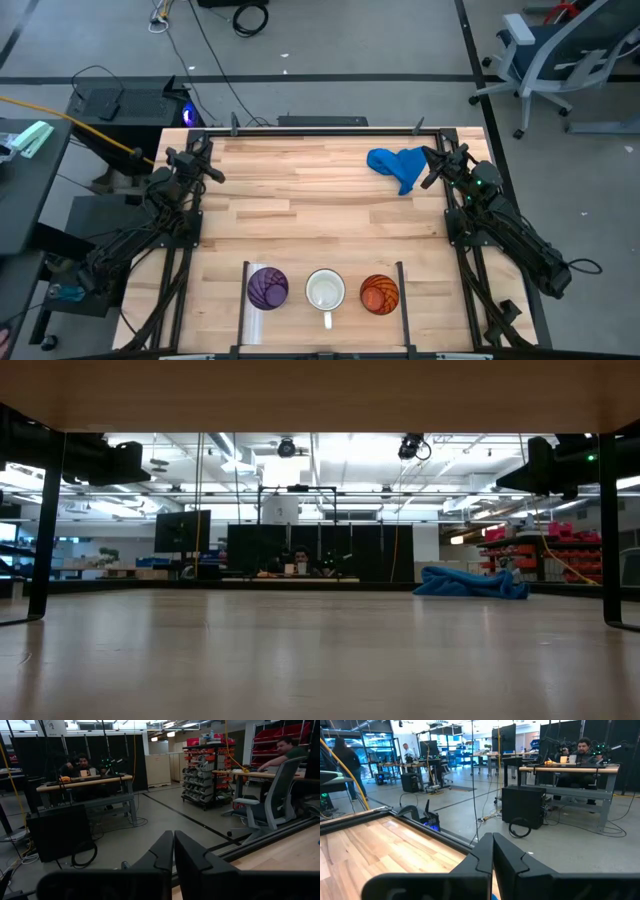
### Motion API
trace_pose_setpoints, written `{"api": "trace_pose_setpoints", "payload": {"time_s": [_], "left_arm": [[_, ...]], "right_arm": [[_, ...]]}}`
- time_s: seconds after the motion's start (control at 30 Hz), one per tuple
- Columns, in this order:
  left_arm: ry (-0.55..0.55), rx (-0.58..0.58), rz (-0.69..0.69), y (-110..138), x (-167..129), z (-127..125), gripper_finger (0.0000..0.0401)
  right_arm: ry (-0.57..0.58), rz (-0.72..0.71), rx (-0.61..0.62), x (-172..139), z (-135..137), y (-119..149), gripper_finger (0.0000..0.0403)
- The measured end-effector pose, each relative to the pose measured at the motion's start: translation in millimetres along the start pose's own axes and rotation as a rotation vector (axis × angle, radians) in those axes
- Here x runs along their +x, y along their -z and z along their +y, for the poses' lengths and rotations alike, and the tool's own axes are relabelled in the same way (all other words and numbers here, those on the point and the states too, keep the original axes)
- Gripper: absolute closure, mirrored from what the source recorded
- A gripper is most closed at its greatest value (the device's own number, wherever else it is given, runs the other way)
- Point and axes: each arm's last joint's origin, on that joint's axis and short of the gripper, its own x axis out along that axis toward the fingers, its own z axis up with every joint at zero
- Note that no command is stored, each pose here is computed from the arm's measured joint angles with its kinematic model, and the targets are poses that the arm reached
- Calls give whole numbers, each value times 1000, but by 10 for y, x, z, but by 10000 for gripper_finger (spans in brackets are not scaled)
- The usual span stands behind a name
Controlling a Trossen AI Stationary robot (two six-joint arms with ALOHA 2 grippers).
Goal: Stack small to large cups/mugs on shelf
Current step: Return to Home Position
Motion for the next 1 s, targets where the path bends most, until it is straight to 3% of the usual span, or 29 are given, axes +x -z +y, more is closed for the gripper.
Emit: {"api": "trace_pose_setpoints", "payload": {"time_s": [1.0], "left_arm": [[0, 0, 0, 0, 0, 0, 379]], "right_arm": [[1, 0, 0, 0, 0, 0, 386]]}}
